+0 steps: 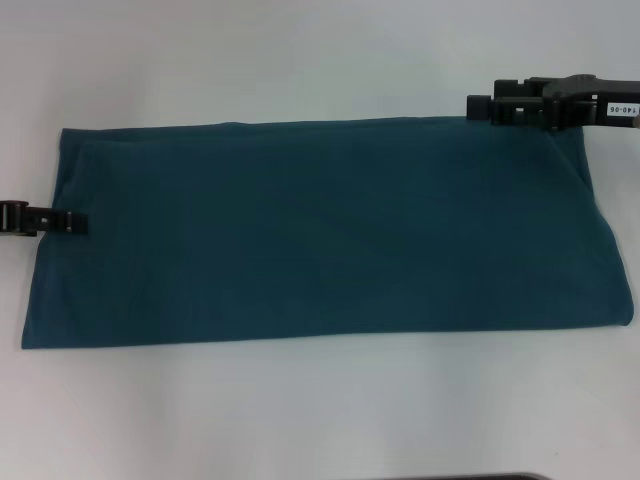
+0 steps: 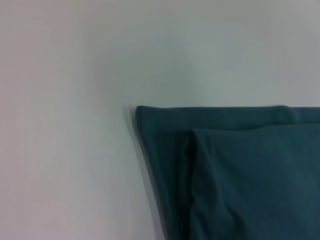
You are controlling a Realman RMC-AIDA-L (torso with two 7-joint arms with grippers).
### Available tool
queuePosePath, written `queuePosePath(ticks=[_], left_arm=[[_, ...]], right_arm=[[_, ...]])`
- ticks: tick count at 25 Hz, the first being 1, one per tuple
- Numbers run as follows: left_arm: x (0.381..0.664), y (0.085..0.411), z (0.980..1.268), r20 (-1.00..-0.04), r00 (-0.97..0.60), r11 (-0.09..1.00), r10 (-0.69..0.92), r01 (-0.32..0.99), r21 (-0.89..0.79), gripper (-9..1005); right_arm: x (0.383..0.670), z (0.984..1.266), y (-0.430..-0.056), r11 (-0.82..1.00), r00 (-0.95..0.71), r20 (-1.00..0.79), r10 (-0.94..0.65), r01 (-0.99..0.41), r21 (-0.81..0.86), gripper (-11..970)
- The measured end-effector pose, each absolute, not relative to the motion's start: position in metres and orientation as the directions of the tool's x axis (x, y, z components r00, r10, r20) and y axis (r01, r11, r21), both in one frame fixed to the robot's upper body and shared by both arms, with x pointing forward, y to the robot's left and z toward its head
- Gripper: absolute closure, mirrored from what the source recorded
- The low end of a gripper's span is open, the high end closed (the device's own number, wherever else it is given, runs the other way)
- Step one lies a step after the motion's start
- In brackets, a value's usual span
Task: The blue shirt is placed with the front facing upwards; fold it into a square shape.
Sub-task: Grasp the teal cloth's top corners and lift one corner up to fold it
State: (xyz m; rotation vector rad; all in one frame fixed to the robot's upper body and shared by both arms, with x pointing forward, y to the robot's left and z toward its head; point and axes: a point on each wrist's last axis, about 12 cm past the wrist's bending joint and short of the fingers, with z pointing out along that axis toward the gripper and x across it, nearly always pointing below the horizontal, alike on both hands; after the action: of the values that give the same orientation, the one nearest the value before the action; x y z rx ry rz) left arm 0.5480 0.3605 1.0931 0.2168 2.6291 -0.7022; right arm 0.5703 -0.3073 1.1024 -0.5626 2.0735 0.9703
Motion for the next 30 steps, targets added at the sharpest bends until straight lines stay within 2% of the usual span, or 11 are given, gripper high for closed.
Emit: queuePosePath(ticks=[30], left_arm=[[0.554,0.339,1.102,-0.412,-0.901,0.813,0.133,0.337,-0.475,110]], right_arm=[[0.569,1.101,-0.310,0.620,-0.610,-0.790,-0.065,-0.645,0.447,180]])
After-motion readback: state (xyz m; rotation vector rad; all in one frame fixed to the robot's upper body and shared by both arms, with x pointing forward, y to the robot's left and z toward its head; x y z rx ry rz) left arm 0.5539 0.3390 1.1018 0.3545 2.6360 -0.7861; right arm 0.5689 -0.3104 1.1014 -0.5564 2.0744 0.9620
